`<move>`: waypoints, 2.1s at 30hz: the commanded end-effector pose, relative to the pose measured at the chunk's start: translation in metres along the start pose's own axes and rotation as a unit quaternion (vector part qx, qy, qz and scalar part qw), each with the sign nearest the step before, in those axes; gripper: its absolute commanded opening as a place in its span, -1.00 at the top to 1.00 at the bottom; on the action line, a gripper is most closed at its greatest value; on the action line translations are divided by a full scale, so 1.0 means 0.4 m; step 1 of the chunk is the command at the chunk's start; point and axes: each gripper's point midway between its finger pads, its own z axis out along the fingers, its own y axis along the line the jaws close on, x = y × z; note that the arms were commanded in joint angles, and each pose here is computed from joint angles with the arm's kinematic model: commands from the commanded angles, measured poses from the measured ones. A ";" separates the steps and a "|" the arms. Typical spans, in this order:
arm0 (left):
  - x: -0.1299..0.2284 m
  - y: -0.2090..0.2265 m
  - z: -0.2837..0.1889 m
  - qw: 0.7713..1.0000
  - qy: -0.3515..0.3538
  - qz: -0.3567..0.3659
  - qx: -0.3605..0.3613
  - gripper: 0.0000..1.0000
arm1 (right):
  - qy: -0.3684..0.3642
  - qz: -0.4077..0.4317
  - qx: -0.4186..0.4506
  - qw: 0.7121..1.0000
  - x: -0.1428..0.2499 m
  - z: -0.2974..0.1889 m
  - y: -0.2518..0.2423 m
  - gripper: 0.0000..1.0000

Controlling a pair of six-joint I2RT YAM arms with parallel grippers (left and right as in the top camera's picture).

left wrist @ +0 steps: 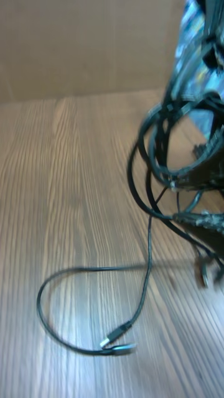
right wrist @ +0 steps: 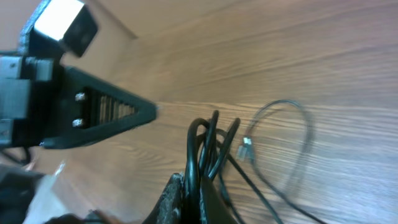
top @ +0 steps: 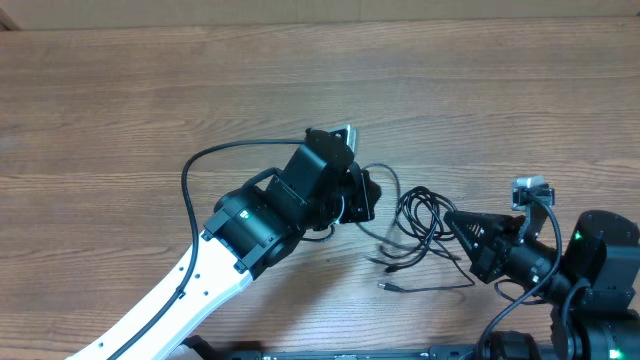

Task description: Untangle cables

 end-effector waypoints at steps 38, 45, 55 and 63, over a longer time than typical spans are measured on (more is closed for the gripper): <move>0.199 -0.018 -0.049 0.877 0.164 0.429 0.143 -0.52 | 0.012 -0.193 -0.211 0.958 0.053 -0.045 0.177 0.92; 0.238 -0.042 -0.073 0.859 0.188 0.434 0.197 -0.63 | 0.012 -0.193 -0.211 0.958 0.053 -0.045 0.178 0.92; 0.289 -0.030 -0.104 0.825 0.222 0.465 0.233 -0.79 | 0.012 -0.192 -0.212 0.958 0.053 -0.045 0.178 0.92; 0.243 -0.085 -0.087 0.806 0.158 0.508 0.261 -1.00 | 0.003 -0.202 -0.276 0.940 0.053 -0.072 0.229 0.92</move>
